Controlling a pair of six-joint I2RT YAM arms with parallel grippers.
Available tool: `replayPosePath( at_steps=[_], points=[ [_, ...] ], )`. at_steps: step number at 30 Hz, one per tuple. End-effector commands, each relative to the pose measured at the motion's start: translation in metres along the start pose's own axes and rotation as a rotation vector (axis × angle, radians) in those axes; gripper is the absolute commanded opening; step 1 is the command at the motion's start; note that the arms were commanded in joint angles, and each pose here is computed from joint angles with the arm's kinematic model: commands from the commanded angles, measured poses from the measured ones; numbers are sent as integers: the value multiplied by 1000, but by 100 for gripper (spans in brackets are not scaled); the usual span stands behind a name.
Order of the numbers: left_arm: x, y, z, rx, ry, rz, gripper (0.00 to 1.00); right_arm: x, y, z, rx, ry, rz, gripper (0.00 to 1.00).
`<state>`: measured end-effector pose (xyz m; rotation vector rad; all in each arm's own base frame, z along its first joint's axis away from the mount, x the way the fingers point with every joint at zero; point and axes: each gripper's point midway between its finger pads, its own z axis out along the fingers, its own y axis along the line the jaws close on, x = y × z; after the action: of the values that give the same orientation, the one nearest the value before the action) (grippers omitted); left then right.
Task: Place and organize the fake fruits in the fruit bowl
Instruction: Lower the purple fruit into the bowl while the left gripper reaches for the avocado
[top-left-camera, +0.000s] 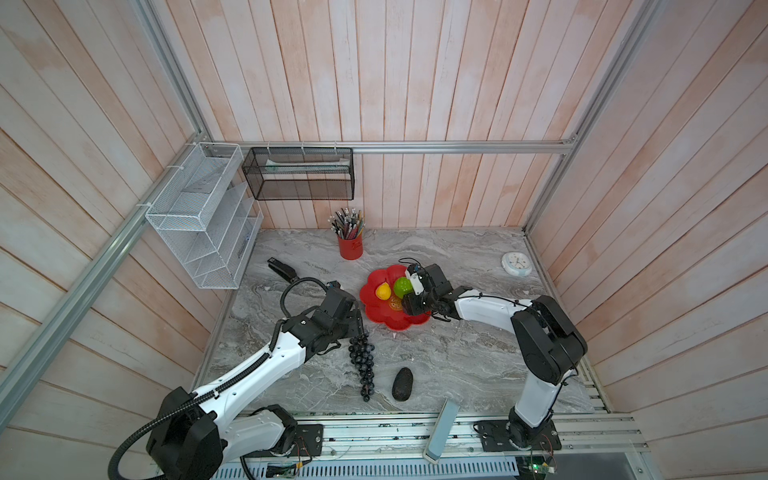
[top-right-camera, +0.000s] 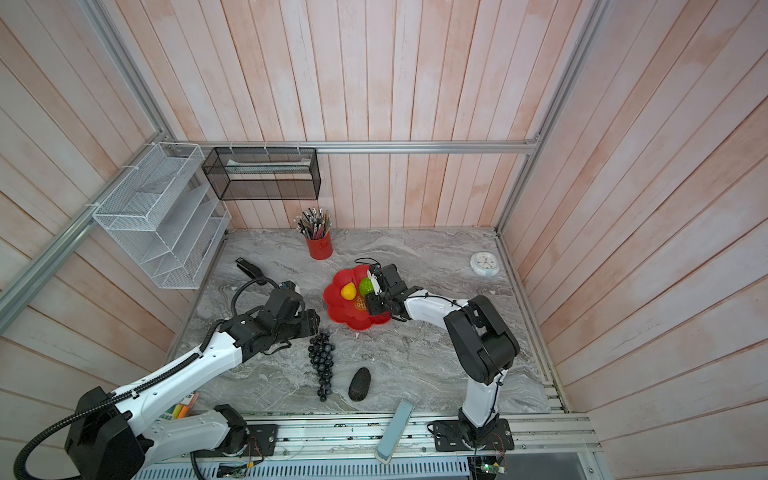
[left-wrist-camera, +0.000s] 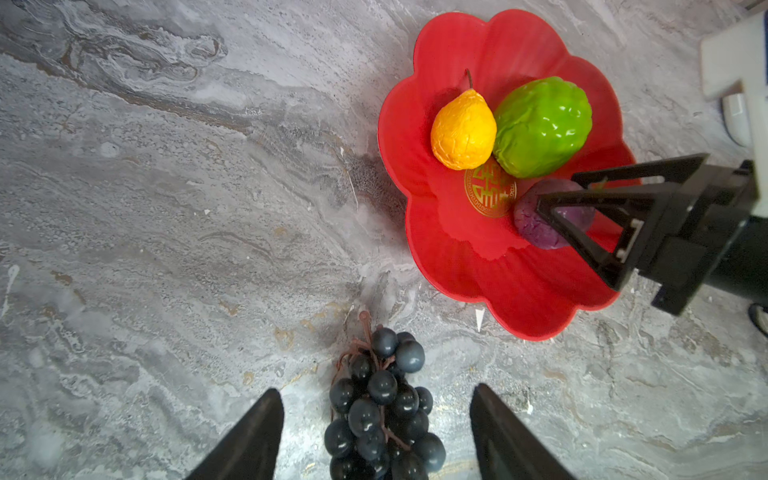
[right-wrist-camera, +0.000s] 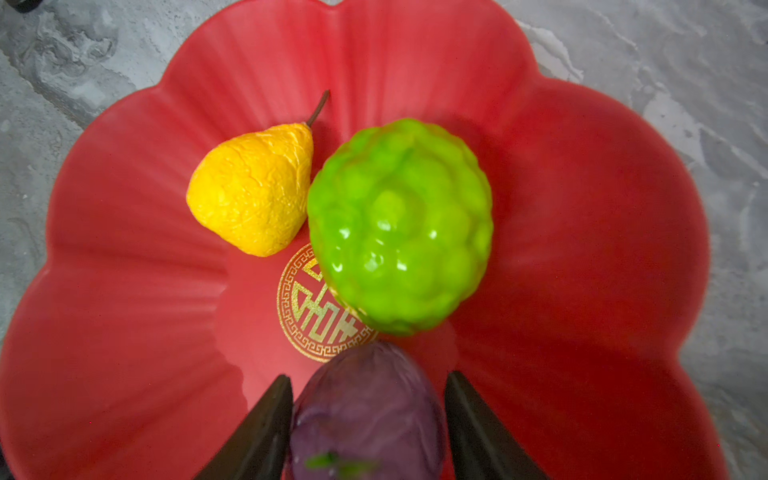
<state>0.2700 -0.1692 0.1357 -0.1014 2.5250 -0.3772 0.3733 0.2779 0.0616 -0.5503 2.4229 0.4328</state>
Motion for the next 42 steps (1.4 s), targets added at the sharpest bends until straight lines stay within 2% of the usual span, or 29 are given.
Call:
replayPosePath(
  at_steps=[1,10,15,20,29,32,37,42],
  points=[
    [-3,-8,-11,27,3,-10,74,3,-8,3,36,2,-20,66],
    [13,-28,-17,103,93,29,77,-26,-4,-26,45,-77,-40,73],
    [39,-68,-20,228,189,149,77,-43,2,-53,32,-120,-43,75],
    [93,-100,-18,301,367,305,77,-51,2,-80,34,-179,-34,76],
    [153,-126,-10,306,558,452,77,-36,-15,-94,101,-224,6,77],
    [163,-136,-2,289,587,477,77,-30,-18,-98,101,-230,22,77],
    [173,-122,17,167,618,513,78,-22,-22,-104,96,-247,38,77],
    [185,-124,25,176,648,509,78,-18,-24,-107,89,-255,46,76]
  ],
)
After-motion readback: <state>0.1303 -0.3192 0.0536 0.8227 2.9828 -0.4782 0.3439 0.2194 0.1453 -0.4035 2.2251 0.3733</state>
